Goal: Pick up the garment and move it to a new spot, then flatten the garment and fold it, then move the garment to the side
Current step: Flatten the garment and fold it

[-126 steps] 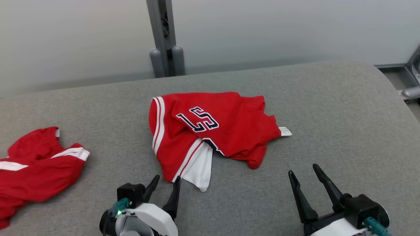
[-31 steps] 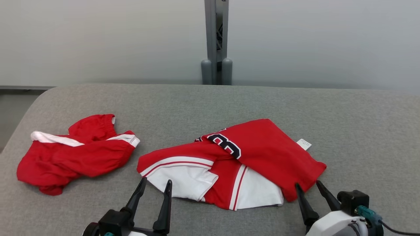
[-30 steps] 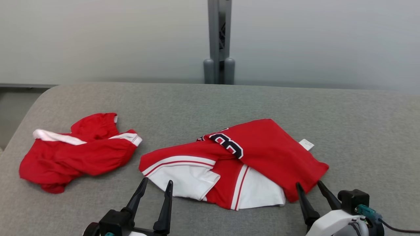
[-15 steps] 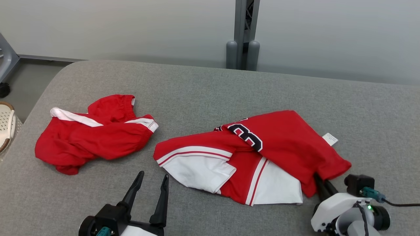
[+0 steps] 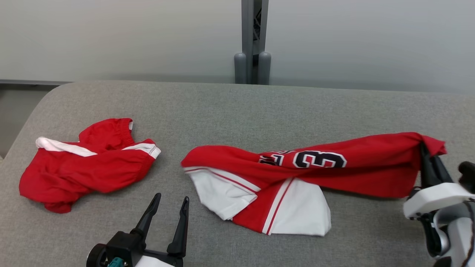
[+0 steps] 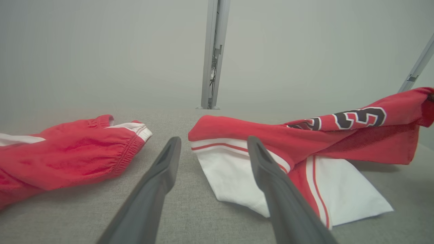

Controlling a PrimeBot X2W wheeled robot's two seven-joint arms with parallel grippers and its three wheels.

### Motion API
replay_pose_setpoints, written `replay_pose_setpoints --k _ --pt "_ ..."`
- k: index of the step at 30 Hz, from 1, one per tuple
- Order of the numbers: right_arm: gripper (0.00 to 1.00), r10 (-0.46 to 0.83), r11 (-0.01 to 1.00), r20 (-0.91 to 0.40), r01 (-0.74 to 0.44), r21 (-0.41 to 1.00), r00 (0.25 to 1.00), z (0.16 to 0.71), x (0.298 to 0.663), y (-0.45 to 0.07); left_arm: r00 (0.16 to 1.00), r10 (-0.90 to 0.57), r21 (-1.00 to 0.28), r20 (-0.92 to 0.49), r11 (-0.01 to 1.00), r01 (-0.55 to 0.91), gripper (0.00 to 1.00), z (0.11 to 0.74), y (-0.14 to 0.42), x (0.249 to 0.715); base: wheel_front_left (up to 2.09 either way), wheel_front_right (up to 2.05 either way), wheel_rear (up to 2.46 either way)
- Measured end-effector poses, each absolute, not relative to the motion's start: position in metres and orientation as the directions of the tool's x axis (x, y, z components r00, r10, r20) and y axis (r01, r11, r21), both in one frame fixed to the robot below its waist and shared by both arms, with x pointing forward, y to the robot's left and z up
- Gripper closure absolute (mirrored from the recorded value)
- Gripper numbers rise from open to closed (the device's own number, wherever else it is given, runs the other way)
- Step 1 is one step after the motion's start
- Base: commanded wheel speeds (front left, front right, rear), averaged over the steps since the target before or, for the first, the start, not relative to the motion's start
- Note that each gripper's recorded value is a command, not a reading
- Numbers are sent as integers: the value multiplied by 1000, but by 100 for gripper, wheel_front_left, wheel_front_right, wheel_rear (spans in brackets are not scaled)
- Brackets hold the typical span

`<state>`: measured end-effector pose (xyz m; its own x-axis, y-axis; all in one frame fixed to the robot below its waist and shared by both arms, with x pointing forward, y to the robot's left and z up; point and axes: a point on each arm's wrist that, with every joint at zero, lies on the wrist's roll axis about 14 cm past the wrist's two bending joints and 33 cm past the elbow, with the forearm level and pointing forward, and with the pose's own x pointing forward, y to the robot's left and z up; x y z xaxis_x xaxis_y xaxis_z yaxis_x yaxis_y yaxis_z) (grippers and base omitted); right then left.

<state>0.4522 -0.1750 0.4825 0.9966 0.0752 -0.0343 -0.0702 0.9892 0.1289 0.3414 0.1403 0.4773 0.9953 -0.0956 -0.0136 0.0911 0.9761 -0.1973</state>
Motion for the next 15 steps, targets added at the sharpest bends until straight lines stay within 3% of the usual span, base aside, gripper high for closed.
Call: replay_pose_setpoints --k 8,15 --pt "100 -25 992 28 21 126 999 512 443 -217 993 -121 -188 -3 975 119 0 479 134 340 0 0 0" --pt "100 -23 995 -185 41 92 983 478 459 -218 985 -172 -183 -6 969 168 0 478 122 345 0 0 0"
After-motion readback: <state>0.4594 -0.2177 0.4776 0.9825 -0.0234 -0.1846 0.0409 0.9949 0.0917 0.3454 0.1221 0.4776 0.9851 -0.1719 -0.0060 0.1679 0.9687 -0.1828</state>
